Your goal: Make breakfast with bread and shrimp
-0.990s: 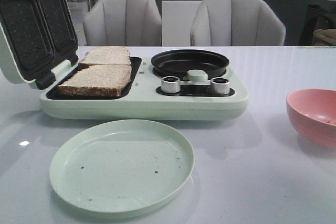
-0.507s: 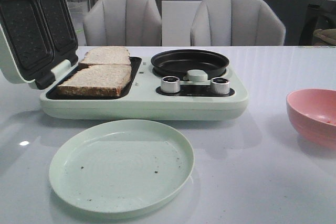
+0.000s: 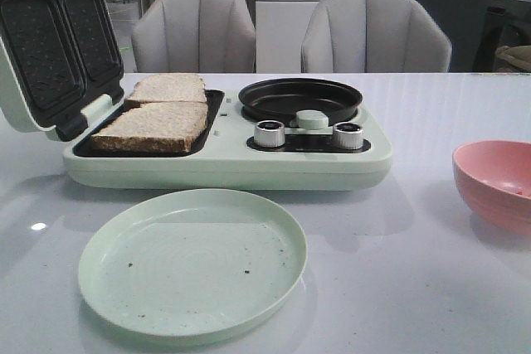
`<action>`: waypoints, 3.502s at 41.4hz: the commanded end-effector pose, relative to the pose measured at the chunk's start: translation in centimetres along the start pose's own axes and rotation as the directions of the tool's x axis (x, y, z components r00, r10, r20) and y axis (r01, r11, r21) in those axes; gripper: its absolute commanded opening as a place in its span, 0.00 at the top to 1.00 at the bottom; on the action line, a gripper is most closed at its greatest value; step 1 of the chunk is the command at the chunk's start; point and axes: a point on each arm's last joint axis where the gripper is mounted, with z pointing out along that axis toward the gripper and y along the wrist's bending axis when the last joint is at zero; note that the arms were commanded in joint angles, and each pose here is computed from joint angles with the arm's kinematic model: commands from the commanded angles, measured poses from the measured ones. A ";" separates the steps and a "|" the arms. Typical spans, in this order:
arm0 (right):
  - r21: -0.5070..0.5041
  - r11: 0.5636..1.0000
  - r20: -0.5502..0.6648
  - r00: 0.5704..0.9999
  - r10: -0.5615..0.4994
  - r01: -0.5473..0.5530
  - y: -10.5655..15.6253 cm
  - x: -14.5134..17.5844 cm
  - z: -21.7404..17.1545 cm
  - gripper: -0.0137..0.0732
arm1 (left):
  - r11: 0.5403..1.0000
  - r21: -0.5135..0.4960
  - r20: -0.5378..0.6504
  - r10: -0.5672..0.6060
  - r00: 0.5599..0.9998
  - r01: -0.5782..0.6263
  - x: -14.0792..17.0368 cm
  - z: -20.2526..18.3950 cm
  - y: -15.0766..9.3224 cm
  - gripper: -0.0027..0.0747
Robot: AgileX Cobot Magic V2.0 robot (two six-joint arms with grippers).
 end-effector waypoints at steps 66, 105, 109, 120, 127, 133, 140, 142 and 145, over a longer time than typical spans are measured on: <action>0.001 1.000 0.083 0.997 0.000 0.000 0.0 -1.1 -0.7 0.27 | 0.877 0.465 0.148 0.056 0.987 -0.119 -10.7 7.8 -4.6 0.83; 0.001 1.000 0.083 0.997 0.000 0.000 0.0 -1.1 -0.7 0.27 | 0.849 0.279 0.356 0.342 0.869 -0.449 6.4 -4.4 -10.9 0.83; 0.001 1.000 0.083 0.997 0.000 0.000 0.0 -1.1 -0.7 0.27 | 0.857 0.276 0.431 0.294 0.853 -0.434 8.3 -5.7 -9.8 0.83; 0.002 1.000 0.146 0.989 0.000 0.000 0.0 -1.6 -0.7 0.27 | 0.860 0.264 0.524 0.251 0.814 -0.436 11.4 -7.0 -8.1 0.84; 0.022 1.000 0.153 0.988 -0.018 0.015 -0.2 -2.0 -0.2 0.27 | 0.861 0.263 0.528 0.250 0.812 -0.436 11.4 -7.1 -8.1 0.84; 0.106 0.994 0.055 0.998 0.027 -0.033 -2.0 -2.8 1.3 0.27 | 0.862 0.261 0.544 0.240 0.804 -0.434 11.2 -7.2 -8.1 0.84; 0.245 0.946 -0.050 0.972 0.230 -0.211 -6.9 -3.9 2.9 0.27 | 0.863 0.260 0.547 0.239 0.802 -0.434 11.2 -7.2 -8.1 0.84; 0.278 0.923 -0.059 0.954 0.294 -0.267 -8.4 -4.0 3.3 0.27 | 0.863 0.260 0.547 0.239 0.802 -0.434 11.2 -7.2 -8.1 0.84; 0.321 0.887 -0.073 0.925 0.373 -0.332 -10.8 -4.2 4.1 0.27 | 0.863 0.260 0.547 0.239 0.802 -0.434 11.2 -7.2 -8.1 0.84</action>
